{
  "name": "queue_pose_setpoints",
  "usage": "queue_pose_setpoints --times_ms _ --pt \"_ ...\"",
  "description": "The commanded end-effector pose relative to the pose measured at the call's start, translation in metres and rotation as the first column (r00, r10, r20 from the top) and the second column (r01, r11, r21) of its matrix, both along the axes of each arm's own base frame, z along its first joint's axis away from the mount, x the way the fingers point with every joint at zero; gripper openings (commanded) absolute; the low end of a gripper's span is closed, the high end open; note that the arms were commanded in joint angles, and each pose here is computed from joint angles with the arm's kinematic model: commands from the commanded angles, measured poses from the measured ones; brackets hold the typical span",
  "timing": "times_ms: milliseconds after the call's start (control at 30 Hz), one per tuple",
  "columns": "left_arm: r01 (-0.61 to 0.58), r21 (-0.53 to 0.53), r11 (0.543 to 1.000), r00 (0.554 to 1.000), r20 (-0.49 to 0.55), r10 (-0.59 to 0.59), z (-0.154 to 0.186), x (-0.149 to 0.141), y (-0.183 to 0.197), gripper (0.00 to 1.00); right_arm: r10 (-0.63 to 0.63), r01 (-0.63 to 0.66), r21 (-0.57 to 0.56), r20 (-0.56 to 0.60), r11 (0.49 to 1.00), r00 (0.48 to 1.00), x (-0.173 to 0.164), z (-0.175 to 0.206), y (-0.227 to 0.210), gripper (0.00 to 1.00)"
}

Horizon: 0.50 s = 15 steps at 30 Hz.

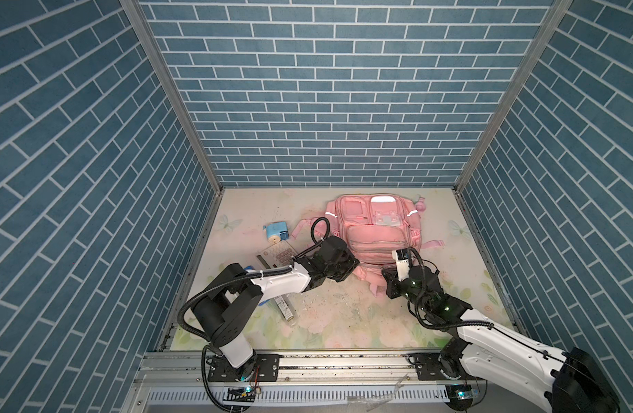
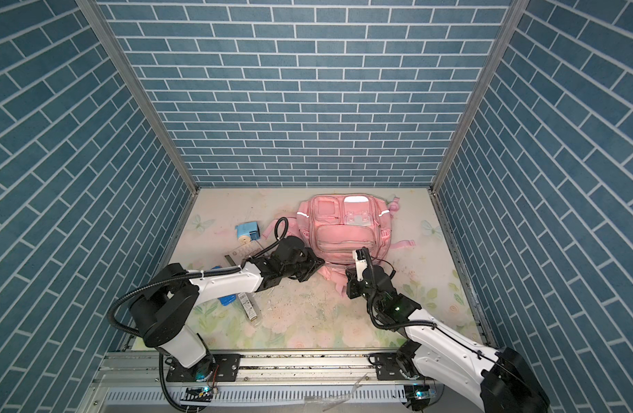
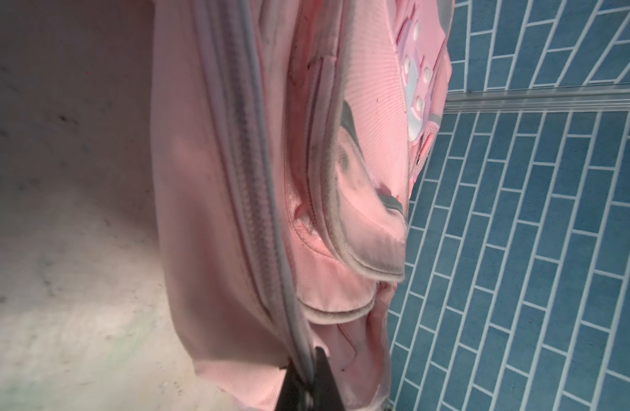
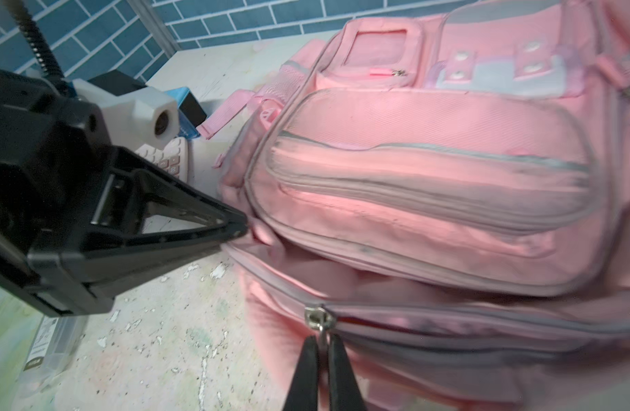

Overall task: Pack books, pencil case, and school supplies into a backpack
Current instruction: Zip the student bag at the top-center of the table.

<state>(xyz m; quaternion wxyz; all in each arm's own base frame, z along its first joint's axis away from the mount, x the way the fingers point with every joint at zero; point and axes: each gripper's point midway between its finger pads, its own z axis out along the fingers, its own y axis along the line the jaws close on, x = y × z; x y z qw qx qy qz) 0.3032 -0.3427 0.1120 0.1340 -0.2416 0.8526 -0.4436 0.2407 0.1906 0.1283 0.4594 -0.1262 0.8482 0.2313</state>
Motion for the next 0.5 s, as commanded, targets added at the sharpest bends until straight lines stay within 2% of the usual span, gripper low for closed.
queue_pose_setpoints --times_ms 0,133,233,300,467 --pt "0.053 0.064 0.997 0.998 0.037 -0.055 -0.003 0.013 0.031 0.0 -0.227 0.227 -0.015 0.026 0.974 0.974 0.017 0.005 -0.044 0.0" --pt "0.117 0.101 0.988 0.992 0.043 -0.122 -0.001 0.023 0.05 0.0 -0.386 0.385 -0.032 0.003 0.922 0.923 0.025 0.001 -0.085 0.0" --pt "0.132 0.134 0.982 0.988 0.065 -0.142 0.005 0.035 0.061 0.0 -0.416 0.416 -0.003 0.011 0.909 0.909 0.031 0.005 -0.098 0.0" --pt "0.134 0.156 0.979 0.986 0.076 -0.148 0.007 0.044 0.067 0.0 -0.386 0.386 0.011 0.026 0.922 0.922 0.034 0.01 -0.094 0.0" --pt "0.133 0.181 0.975 0.981 0.117 -0.156 0.019 0.07 0.071 0.0 -0.199 0.197 0.049 0.037 0.979 0.979 0.03 0.014 -0.061 0.0"
